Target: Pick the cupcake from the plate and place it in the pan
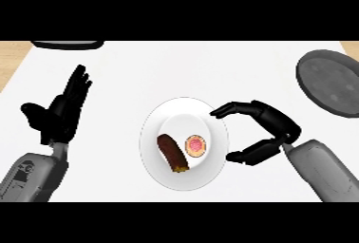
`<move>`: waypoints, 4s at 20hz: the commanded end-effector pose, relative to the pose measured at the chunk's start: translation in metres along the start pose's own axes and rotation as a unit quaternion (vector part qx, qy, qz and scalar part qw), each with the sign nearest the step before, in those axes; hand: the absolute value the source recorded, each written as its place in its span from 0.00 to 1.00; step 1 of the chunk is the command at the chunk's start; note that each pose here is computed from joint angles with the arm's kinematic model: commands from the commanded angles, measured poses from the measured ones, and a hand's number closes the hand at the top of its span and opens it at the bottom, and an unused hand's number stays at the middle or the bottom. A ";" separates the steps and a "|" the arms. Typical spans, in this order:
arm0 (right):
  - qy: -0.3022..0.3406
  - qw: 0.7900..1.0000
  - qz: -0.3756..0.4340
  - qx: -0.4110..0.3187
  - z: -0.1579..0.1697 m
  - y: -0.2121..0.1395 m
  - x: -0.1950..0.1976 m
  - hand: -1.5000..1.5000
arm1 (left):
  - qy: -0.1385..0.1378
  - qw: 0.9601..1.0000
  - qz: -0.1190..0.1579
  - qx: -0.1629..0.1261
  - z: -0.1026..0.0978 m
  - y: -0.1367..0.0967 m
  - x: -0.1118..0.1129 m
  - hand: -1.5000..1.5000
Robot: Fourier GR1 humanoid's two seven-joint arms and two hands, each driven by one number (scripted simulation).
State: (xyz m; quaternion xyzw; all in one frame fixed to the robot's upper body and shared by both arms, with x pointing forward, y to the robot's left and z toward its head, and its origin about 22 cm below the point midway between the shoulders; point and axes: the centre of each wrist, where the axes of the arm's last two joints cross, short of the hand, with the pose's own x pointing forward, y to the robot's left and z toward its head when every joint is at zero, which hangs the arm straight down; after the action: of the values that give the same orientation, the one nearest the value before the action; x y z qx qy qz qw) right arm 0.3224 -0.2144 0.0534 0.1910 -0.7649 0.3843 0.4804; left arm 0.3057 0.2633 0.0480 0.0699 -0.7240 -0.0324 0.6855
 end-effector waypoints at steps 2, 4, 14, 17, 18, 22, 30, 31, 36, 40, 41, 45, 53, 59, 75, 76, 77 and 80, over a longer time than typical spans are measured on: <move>-0.053 0.996 0.074 0.021 0.017 -0.056 -0.010 0.00 | -0.004 1.000 -0.006 0.005 0.002 0.000 0.002 0.50; -0.047 0.992 0.099 0.057 -0.007 -0.100 0.028 0.00 | -0.007 1.000 0.002 0.008 -0.005 0.002 0.004 0.50; 0.014 0.957 0.226 0.183 -0.081 -0.118 0.108 0.00 | 0.009 1.000 -0.008 0.015 0.007 0.009 -0.003 0.50; 0.000 0.949 0.261 0.176 -0.095 -0.115 0.116 0.00 | -0.001 1.000 -0.007 0.014 0.011 0.003 0.016 0.50; -0.010 0.949 0.263 0.176 -0.114 -0.082 0.115 0.00 | -0.001 1.000 -0.008 0.014 -0.005 0.001 0.021 0.50; -0.012 0.948 0.254 0.191 -0.121 -0.060 0.123 0.00 | 0.003 1.000 -0.006 0.027 -0.002 0.003 0.008 0.50; -0.015 0.943 0.199 0.267 -0.126 -0.021 0.110 0.00 | 0.004 1.000 -0.007 0.030 0.002 0.008 -0.007 0.50; -0.013 0.942 0.209 0.263 -0.116 -0.031 0.122 0.00 | 0.010 1.000 -0.007 0.025 0.007 0.003 -0.001 0.50; 0.051 0.931 0.245 0.265 -0.110 -0.009 0.122 0.00 | 0.008 1.000 -0.008 0.028 -0.001 0.022 -0.005 0.50; 0.064 0.935 0.247 0.245 -0.113 -0.007 0.118 0.00 | -0.002 1.000 -0.014 0.028 0.005 0.013 -0.004 0.50; 0.067 0.934 0.247 0.248 -0.121 0.003 0.107 0.00 | 0.000 1.000 -0.005 0.023 -0.005 0.012 0.011 0.50; 0.097 0.925 0.276 0.244 -0.105 -0.005 0.090 0.00 | -0.003 1.000 -0.009 0.020 0.006 -0.004 -0.005 0.50; 0.111 0.913 0.266 0.288 -0.118 -0.006 0.067 0.00 | 0.010 1.000 -0.012 0.023 0.016 0.009 -0.017 0.50; 0.098 0.897 0.287 0.322 -0.119 0.043 0.058 0.00 | 0.004 1.000 0.002 0.015 0.016 -0.001 0.006 0.50; 0.150 0.836 0.393 0.353 -0.116 0.059 0.054 0.00 | 0.001 1.000 -0.004 0.014 0.013 0.006 -0.002 0.50; 0.164 0.828 0.401 0.356 -0.141 0.067 0.030 0.00 | 0.000 1.000 -0.007 0.015 0.007 -0.002 -0.013 0.50; 0.154 0.829 0.399 0.361 -0.118 0.066 0.034 0.00 | 0.003 1.000 -0.015 0.022 0.020 0.008 0.008 0.50; 0.165 0.832 0.386 0.362 -0.109 0.062 0.020 0.00 | 0.003 1.000 -0.009 0.018 0.022 0.013 -0.002 0.50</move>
State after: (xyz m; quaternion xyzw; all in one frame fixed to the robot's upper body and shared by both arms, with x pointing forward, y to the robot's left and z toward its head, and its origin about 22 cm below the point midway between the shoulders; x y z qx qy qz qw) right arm 0.3368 -0.0686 0.0882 -0.0267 -0.5025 0.8086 0.3048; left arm 0.2929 0.2734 0.0479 0.0885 -0.7229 -0.0236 0.6849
